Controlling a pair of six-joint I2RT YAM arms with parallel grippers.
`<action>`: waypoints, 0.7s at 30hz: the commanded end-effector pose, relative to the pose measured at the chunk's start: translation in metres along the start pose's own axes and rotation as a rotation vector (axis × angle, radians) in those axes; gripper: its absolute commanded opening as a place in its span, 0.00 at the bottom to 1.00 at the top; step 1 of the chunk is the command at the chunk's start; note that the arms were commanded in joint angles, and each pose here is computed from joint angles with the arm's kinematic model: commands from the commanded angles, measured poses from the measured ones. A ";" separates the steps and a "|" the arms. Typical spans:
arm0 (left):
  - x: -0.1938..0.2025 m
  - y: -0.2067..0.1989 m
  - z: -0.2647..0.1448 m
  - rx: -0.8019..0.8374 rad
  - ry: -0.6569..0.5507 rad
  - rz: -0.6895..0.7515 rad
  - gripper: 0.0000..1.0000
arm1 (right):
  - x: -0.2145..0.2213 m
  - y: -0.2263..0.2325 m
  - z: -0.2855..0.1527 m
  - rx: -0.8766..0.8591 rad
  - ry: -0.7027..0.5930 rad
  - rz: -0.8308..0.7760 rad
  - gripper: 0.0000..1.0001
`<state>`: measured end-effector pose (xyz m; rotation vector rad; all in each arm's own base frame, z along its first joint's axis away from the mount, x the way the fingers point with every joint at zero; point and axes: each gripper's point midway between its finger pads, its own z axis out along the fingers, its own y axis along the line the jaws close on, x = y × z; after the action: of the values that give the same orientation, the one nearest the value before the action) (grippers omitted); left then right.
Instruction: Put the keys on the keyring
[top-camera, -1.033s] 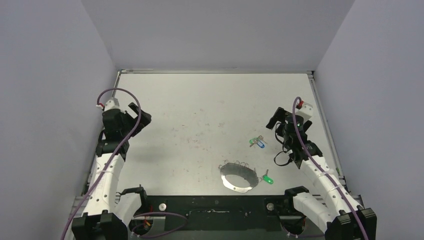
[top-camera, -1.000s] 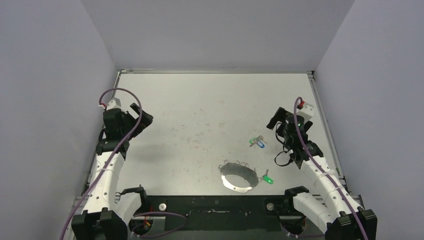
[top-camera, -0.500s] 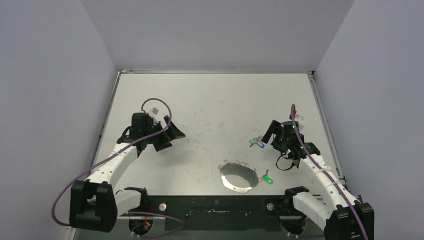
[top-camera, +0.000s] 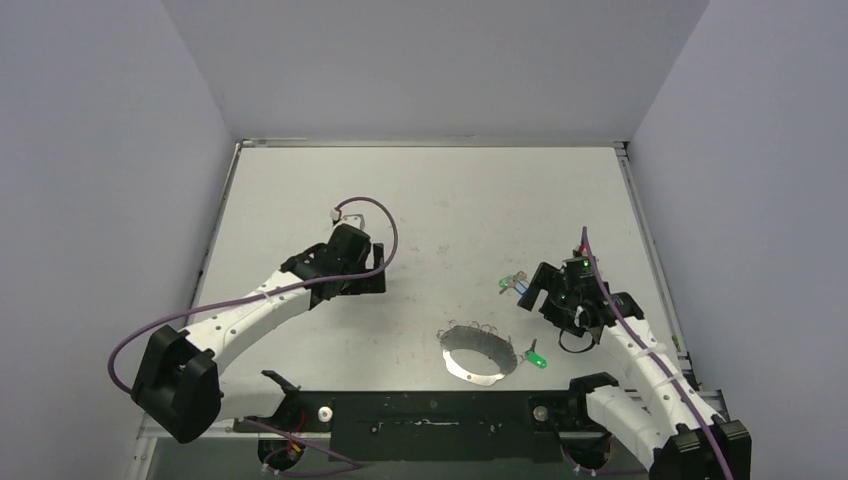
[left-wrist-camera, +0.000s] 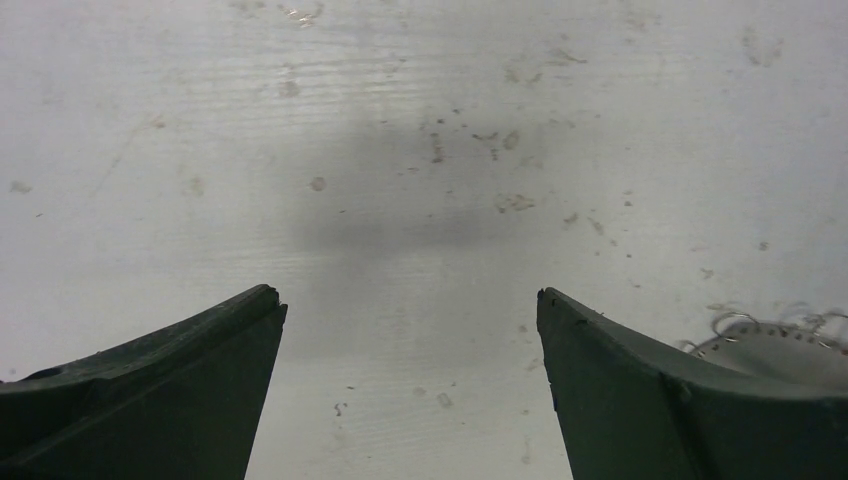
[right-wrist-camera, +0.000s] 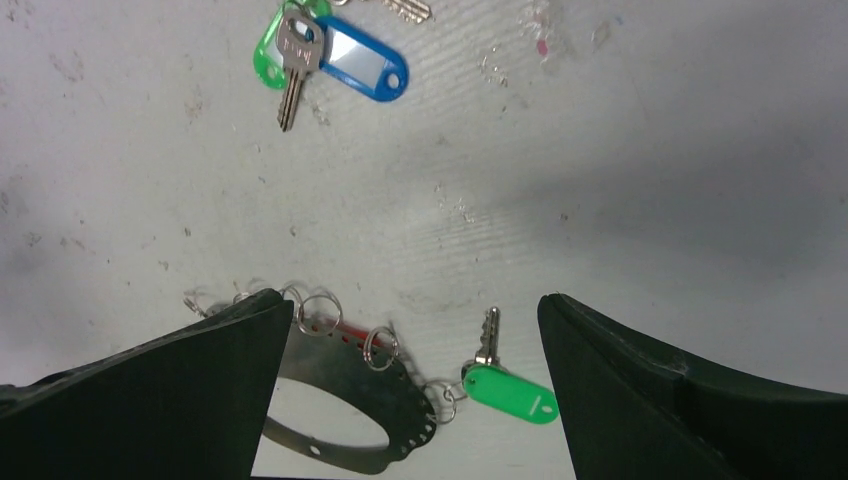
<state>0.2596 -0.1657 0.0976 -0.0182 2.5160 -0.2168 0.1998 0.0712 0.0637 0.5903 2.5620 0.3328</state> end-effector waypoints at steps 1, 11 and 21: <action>-0.010 0.038 -0.014 -0.144 -0.128 -0.058 0.97 | 0.033 -0.005 -0.014 -0.028 0.112 0.003 1.00; -0.003 0.081 -0.017 -0.068 -0.122 -0.277 0.96 | 0.091 -0.035 -0.031 0.001 0.273 -0.054 1.00; 0.000 0.057 -0.014 0.091 -0.136 -0.312 0.97 | 0.106 -0.022 -0.024 -0.093 0.310 -0.021 1.00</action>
<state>0.2424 -0.0823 0.0941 -0.4003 2.3885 -0.2715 0.0931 0.0855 0.0343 0.5099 2.8367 0.4776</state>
